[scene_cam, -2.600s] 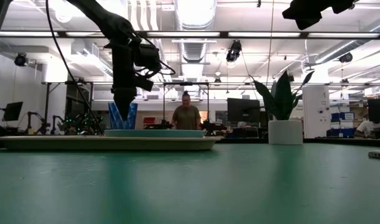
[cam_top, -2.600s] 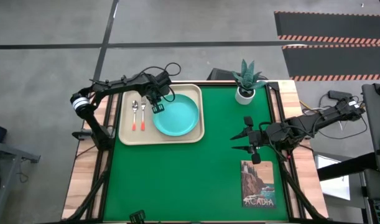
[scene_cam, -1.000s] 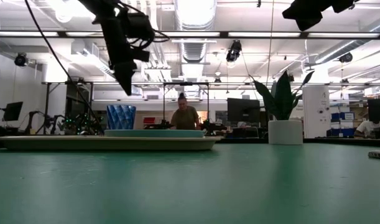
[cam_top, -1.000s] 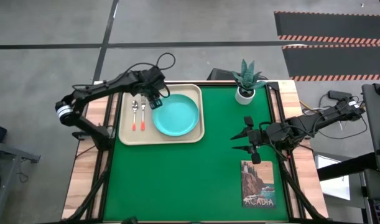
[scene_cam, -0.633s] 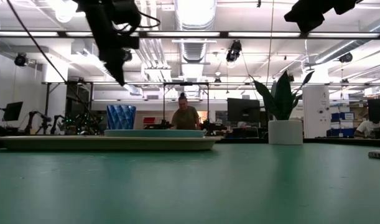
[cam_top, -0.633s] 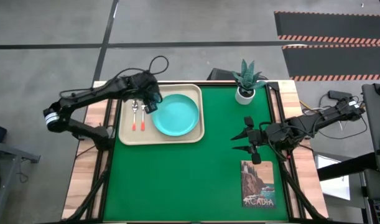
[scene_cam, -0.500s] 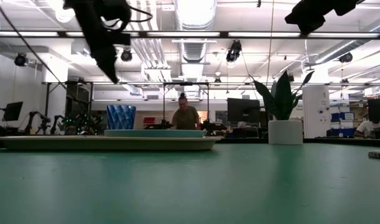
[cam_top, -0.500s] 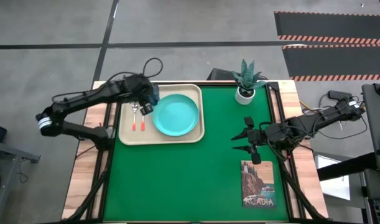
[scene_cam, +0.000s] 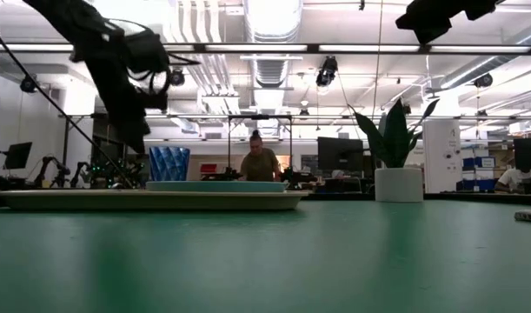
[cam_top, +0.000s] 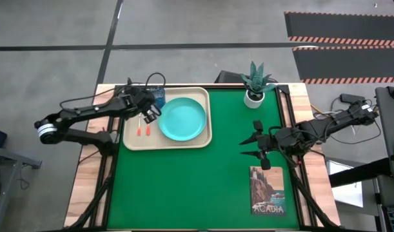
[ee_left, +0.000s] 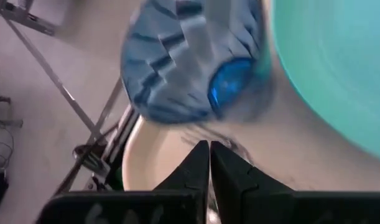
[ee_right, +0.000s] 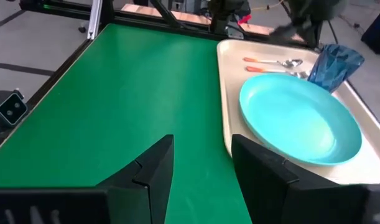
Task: Pick and place plate/cup/fork/spoon on tray
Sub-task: Put the blue cup on the white tray to the top left of the blue plate
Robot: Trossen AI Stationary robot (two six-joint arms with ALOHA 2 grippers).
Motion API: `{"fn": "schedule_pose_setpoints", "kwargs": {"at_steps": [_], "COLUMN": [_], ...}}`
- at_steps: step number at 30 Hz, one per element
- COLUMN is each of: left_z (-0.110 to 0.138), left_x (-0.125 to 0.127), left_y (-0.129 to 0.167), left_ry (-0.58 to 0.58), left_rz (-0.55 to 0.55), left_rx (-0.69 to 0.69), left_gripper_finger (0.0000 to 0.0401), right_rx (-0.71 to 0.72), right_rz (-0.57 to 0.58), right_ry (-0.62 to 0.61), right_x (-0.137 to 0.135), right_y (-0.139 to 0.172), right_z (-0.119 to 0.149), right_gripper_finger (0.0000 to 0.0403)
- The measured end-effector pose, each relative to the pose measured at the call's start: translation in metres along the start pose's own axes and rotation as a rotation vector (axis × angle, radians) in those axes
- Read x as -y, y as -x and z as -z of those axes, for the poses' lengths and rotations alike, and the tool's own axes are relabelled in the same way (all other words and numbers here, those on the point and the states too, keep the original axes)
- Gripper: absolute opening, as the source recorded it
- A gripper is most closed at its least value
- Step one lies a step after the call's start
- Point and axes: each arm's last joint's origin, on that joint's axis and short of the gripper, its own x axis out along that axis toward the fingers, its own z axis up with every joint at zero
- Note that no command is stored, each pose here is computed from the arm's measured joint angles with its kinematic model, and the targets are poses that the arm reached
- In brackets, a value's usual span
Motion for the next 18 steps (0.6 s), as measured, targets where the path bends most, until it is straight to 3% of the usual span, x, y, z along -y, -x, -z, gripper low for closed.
{"fn": "schedule_pose_setpoints", "kwargs": {"at_steps": [10, 18], "left_z": [-0.012, -0.012], "left_x": [0.002, 0.006], "left_y": [-0.030, -0.031], "left_ry": [0.013, 0.008], "left_rz": [-0.027, -0.013], "left_rx": [-0.014, -0.035], "left_gripper_finger": [0.0000, 0.0000], "right_rx": [0.000, -0.001], "right_rz": [0.000, 0.001], "right_ry": [0.015, 0.015], "right_x": [0.000, 0.000], "right_y": [0.000, 0.000], "right_z": [0.000, 0.000], "right_gripper_finger": [0.0155, 0.0155]}}
